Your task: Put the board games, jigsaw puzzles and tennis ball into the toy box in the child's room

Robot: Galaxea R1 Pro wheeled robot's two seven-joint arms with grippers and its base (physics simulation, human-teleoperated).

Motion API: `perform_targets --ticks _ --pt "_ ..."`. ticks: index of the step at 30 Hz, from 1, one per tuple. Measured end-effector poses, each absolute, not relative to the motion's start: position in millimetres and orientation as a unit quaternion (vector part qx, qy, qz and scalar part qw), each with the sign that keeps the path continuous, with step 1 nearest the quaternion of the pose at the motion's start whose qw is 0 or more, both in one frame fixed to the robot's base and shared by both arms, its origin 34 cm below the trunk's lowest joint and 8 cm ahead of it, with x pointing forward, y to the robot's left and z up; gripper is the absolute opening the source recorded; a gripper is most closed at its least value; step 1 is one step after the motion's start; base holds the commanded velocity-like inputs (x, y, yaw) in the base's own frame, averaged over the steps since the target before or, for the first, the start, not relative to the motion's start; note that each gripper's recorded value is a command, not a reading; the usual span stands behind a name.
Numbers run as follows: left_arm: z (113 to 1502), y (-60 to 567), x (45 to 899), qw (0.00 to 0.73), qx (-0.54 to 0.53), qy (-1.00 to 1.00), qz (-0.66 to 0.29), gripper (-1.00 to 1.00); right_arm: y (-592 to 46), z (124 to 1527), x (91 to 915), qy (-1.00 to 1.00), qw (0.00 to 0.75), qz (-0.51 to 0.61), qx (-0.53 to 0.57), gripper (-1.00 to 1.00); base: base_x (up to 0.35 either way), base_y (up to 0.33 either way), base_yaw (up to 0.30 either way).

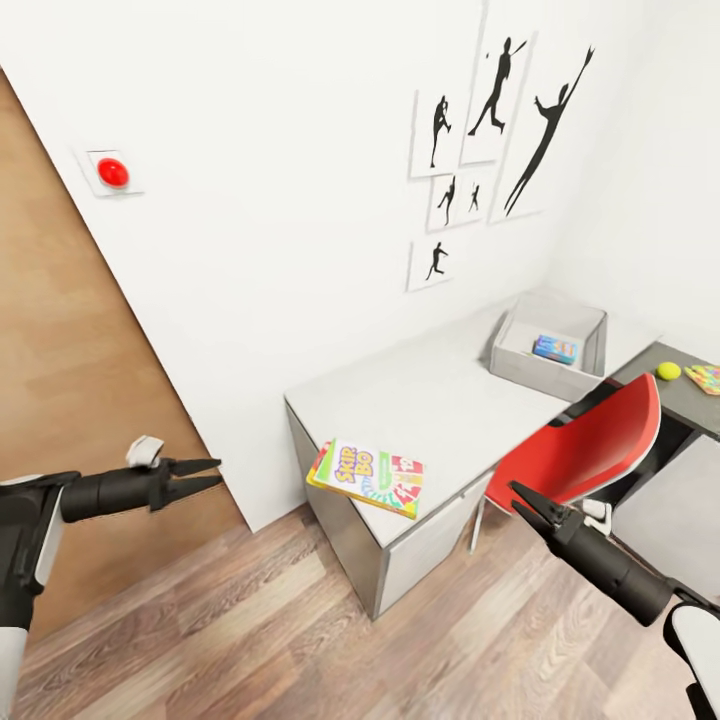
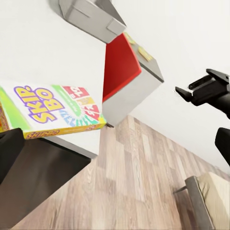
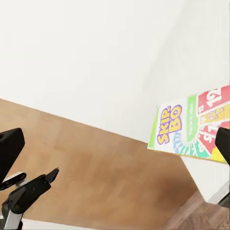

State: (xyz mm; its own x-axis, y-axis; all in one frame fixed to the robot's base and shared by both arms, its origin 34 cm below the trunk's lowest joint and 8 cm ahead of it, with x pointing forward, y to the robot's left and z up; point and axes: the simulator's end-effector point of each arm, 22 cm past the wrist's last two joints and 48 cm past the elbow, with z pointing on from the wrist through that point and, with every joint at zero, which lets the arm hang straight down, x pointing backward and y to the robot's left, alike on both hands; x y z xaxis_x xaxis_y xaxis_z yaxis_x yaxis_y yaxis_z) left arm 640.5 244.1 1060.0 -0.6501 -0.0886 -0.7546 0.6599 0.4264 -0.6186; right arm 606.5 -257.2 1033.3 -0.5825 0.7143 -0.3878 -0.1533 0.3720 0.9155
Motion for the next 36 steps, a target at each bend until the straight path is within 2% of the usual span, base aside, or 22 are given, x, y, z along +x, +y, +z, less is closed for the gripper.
perform_targets --ticks 9,27,36 --pt "1077 271 648 0.410 0.162 0.753 -0.489 1.00 -250 1058 602 0.692 0.430 0.555 0.168 1.00 0.000 0.000 -0.159" --pt "1088 274 649 0.422 0.161 0.752 -0.480 1.00 -248 1059 599 0.704 0.437 0.539 0.150 1.00 0.000 0.000 -0.141" --pt "1077 282 659 0.425 0.141 0.770 -0.455 1.00 -249 1062 599 0.705 0.439 0.537 0.149 1.00 0.000 0.000 -0.046"
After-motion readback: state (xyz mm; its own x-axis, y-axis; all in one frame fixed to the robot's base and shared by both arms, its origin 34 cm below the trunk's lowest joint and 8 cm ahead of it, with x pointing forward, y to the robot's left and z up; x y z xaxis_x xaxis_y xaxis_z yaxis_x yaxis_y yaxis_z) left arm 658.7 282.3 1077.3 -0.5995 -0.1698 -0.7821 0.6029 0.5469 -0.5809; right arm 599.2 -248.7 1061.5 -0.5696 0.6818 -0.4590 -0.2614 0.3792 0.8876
